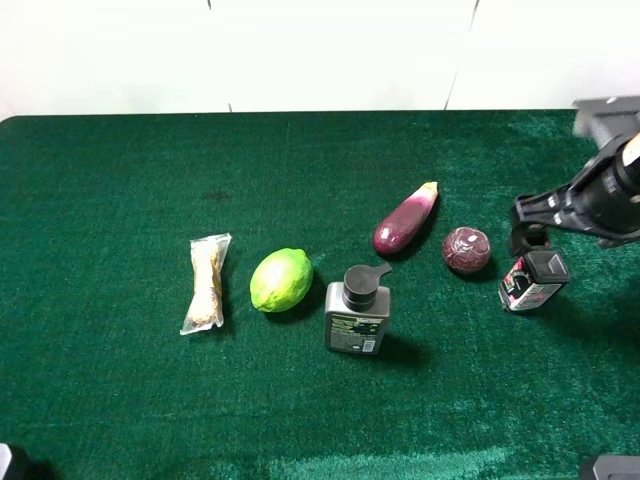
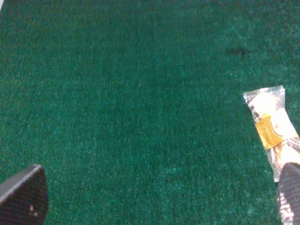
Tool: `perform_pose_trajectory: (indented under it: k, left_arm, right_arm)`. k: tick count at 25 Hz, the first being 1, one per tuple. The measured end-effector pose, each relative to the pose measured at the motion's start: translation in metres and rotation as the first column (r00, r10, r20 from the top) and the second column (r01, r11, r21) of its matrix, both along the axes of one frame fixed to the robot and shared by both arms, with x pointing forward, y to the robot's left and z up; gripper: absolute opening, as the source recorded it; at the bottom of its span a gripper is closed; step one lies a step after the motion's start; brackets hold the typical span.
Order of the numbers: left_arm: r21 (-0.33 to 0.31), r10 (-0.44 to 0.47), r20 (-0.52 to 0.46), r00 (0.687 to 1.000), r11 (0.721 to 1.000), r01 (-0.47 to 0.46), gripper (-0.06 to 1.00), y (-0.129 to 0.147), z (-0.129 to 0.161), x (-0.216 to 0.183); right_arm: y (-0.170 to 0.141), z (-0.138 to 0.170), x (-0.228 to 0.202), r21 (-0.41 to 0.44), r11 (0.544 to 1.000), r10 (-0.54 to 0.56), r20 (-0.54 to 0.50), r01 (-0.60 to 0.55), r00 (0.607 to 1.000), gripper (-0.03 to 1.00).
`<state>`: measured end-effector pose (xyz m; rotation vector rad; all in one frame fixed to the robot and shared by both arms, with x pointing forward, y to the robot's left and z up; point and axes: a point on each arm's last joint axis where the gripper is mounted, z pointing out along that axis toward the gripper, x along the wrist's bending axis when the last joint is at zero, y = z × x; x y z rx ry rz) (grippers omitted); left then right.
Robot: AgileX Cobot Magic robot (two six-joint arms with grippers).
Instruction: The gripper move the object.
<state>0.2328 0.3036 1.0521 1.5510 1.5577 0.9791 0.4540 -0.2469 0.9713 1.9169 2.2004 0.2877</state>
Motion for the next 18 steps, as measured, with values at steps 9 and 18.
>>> perform_pose_trajectory:
  k: [9,18]
  left_arm:
    - [0.0,0.0,0.0,1.0,1.0,0.0,0.99,0.0,0.0,0.0]
    - [0.0,0.0,0.0,1.0,1.0,0.0,0.99,0.0,0.0,0.0]
  right_arm:
    - [-0.013,0.067,-0.048,0.012,1.0,-0.027,0.018,0.026,0.999,0.7]
    - [-0.021,0.118,-0.099,0.138,0.988,-0.084,0.123,0.067,0.989,0.7]
